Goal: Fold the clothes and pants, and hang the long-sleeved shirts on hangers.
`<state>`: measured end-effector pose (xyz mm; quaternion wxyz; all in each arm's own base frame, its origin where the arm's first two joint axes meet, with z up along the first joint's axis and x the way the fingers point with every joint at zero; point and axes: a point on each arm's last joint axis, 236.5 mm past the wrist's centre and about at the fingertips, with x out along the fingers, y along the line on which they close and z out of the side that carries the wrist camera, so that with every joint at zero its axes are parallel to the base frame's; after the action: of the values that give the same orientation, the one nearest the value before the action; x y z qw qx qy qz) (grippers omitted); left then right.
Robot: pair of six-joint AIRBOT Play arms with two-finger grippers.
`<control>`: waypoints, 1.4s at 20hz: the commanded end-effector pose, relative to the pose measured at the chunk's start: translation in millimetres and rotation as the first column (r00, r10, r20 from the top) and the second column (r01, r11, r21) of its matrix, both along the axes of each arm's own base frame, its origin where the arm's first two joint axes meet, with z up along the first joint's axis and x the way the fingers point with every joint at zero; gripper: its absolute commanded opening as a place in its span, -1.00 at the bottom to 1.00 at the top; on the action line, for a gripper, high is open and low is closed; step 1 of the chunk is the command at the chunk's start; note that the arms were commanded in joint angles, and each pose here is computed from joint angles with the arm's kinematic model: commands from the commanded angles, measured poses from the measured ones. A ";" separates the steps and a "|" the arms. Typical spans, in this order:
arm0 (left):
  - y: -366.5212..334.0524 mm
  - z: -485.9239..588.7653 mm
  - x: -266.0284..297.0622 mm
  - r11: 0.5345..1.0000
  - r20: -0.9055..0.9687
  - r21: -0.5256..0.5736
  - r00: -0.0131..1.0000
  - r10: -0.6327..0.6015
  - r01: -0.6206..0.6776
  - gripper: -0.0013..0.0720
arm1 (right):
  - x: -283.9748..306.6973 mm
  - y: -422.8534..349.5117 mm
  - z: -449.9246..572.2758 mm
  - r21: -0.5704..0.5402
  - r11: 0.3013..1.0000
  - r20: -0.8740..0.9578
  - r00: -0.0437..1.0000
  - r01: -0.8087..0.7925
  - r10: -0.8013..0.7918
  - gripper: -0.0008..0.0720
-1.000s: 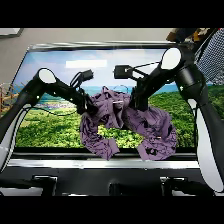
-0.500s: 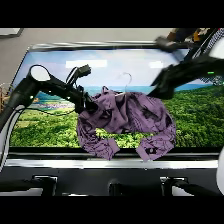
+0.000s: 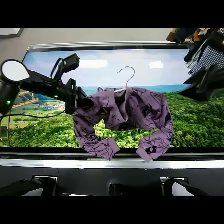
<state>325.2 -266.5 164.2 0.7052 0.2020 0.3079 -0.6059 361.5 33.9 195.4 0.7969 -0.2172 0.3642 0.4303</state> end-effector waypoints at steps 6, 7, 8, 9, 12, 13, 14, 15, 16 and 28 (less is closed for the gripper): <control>1.3 9.4 -4.1 1.000 0.022 -0.006 1.000 0.000 0.000 -0.88 | 10.7 27.9 -47.8 0.169 0.979 0.058 0.993 -0.111 0.103 0.47; 1.3 9.4 -4.1 1.000 0.023 -0.006 1.000 -0.001 0.001 -0.88 | 14.8 28.6 -47.0 0.174 0.978 0.075 0.992 -0.112 0.100 0.47; 1.3 9.4 -4.1 1.000 0.023 -0.006 1.000 -0.001 0.001 -0.88 | 18.1 29.8 -48.5 0.170 0.979 0.085 0.991 -0.117 0.104 0.48; 1.2 9.5 -4.1 1.000 0.022 -0.007 1.000 -0.001 0.001 -0.88 | 19.8 36.1 -50.8 0.168 0.977 0.089 0.989 -0.135 0.121 0.49; 1.3 9.4 -4.3 1.000 0.022 -0.006 1.000 -0.001 0.001 -0.88 | 30.3 61.5 -66.4 0.133 0.972 0.100 0.978 -0.194 0.181 0.50; 1.2 9.4 -4.2 1.000 0.022 -0.007 1.000 -0.001 0.001 -0.88 | 38.0 66.3 -73.1 0.106 0.976 0.109 0.978 -0.192 0.180 0.50; 1.1 9.4 -4.3 1.000 0.022 -0.007 1.000 -0.001 0.001 -0.88 | 43.3 71.5 -75.9 0.098 0.977 0.119 0.977 -0.191 0.180 0.50; 1.2 9.4 -4.2 1.000 0.022 -0.007 1.000 -0.001 0.001 -0.88 | 46.8 76.9 -76.9 0.095 0.976 0.128 0.975 -0.194 0.181 0.49; 1.2 9.4 -4.2 1.000 0.022 -0.007 1.000 -0.001 0.001 -0.88 | 46.8 81.4 -78.6 0.092 0.975 0.127 0.973 -0.203 0.191 0.44; 1.6 34.8 65.4 0.922 0.001 -0.161 0.934 0.357 -0.352 0.61 | 11.4 72.5 -37.7 0.070 0.994 0.082 0.994 -0.084 0.078 -0.86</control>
<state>351.0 -268.6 182.9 0.7609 0.1567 0.2959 -0.5558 370.9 115.1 140.8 0.7670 -0.2386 0.2905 0.5201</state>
